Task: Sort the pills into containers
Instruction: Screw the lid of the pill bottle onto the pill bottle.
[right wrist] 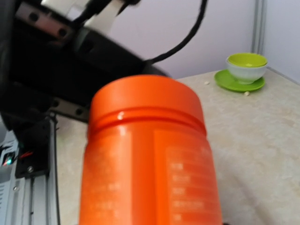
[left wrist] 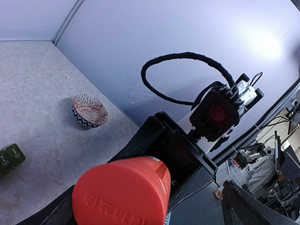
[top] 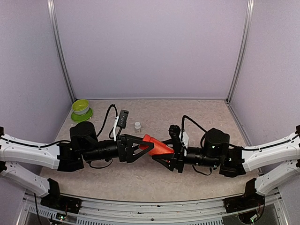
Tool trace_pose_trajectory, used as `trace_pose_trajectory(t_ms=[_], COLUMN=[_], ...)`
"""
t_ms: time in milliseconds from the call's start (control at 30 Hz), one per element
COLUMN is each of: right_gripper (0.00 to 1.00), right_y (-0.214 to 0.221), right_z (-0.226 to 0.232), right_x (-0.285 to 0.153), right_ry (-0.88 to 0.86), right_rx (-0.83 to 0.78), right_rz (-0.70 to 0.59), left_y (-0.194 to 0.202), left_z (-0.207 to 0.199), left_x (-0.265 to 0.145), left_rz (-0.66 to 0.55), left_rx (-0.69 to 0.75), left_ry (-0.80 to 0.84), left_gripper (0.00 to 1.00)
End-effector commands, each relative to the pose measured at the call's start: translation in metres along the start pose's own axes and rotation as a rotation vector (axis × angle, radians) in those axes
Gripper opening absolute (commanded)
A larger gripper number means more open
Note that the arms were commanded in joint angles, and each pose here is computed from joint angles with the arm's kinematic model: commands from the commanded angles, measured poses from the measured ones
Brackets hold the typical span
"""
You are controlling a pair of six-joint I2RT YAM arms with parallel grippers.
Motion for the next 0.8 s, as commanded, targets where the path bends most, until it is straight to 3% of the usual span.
trace_pose_trajectory(t_ms=[0, 567, 767], right_gripper=[0.25, 0.24, 0.24], right_y=[0.002, 0.021, 0.011], right_z=[0.003, 0.031, 0.031], right_x=[0.012, 0.033, 0.027], right_ry=[-0.022, -0.150, -0.153], right_rx=[0.009, 0.040, 0.009], right_rz=[0.008, 0.036, 0.017], left_y=[-0.004, -0.007, -0.014], left_z=[-0.025, -0.035, -0.022], left_x=[0.002, 0.000, -0.002], left_rz=[0.003, -0.001, -0.029], left_rx=[0.014, 0.033, 0.035], left_ry=[0.096, 0.127, 0.035], left_gripper=[0.99, 0.99, 0.99])
Point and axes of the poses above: each gripper's point midway between its finger pads, its own x axis out along the fingers, its own z axis along the line the jaws close on, y = z × x, the point moved 1 cm from there along -x, back along the fingers, and after that the axes turned 14 degrees about -x, right-handed, at the moved point
